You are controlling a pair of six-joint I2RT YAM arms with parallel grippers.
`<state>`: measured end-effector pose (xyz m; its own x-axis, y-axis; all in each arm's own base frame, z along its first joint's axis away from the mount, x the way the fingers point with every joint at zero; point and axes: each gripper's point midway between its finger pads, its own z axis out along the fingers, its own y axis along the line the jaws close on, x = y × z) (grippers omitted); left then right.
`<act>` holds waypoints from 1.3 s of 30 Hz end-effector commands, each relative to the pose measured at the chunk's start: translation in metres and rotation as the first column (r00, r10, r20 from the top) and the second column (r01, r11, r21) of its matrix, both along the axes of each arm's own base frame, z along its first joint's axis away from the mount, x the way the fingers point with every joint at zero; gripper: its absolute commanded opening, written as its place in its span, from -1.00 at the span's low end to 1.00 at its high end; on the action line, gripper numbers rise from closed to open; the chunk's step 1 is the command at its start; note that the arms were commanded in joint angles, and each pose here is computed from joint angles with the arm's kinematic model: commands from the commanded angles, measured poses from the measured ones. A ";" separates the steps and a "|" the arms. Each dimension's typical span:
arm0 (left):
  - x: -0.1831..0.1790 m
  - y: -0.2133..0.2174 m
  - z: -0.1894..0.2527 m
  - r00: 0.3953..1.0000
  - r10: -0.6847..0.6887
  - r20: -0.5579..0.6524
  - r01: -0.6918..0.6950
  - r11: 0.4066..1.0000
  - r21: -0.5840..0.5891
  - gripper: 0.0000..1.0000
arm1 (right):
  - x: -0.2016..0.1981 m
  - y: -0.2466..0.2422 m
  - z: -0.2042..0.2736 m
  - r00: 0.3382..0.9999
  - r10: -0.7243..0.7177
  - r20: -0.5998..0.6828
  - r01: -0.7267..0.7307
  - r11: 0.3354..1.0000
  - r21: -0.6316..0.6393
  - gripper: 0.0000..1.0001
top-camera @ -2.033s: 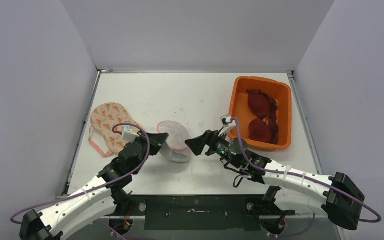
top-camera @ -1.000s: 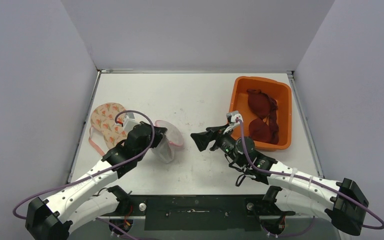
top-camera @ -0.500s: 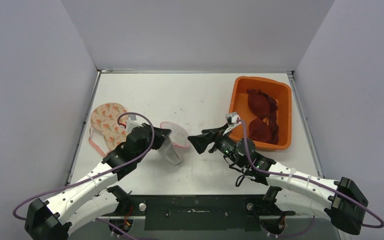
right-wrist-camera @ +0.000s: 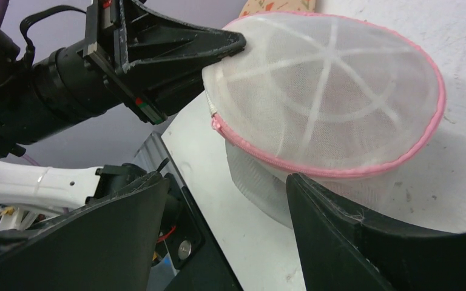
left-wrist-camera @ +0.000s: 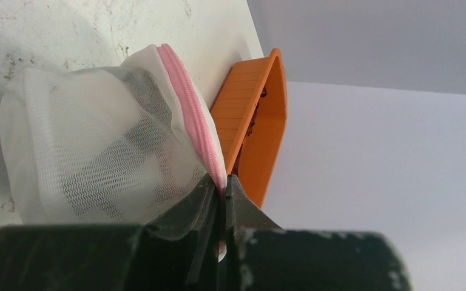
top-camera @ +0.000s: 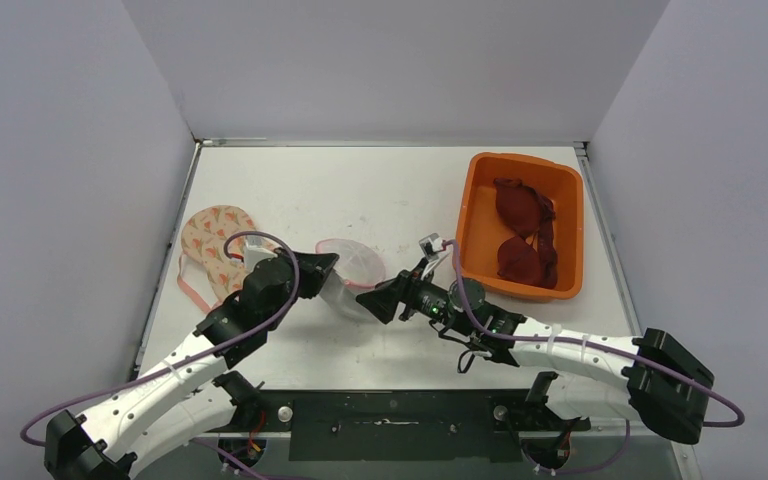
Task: Unzip the laundry bag and remove the bra
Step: Unzip the laundry bag at the center of the board.
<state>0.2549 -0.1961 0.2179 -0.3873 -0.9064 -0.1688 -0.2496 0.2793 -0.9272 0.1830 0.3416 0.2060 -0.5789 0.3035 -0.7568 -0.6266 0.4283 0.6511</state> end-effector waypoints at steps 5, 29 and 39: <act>0.003 0.001 0.030 0.999 0.051 -0.003 -0.051 0.993 -0.110 -1.00 | -0.015 0.027 0.039 0.991 0.100 0.089 -0.107 0.991 0.078 0.38; -0.005 0.003 0.026 0.998 0.023 0.054 -0.015 0.992 -0.127 -1.00 | 0.009 0.003 0.022 0.997 -0.053 0.054 0.052 0.999 0.011 0.63; -0.006 -0.033 0.100 0.919 -0.121 0.376 0.192 0.969 -0.157 -1.00 | 0.028 -0.079 0.025 0.957 -0.278 0.088 0.280 0.960 -0.018 0.70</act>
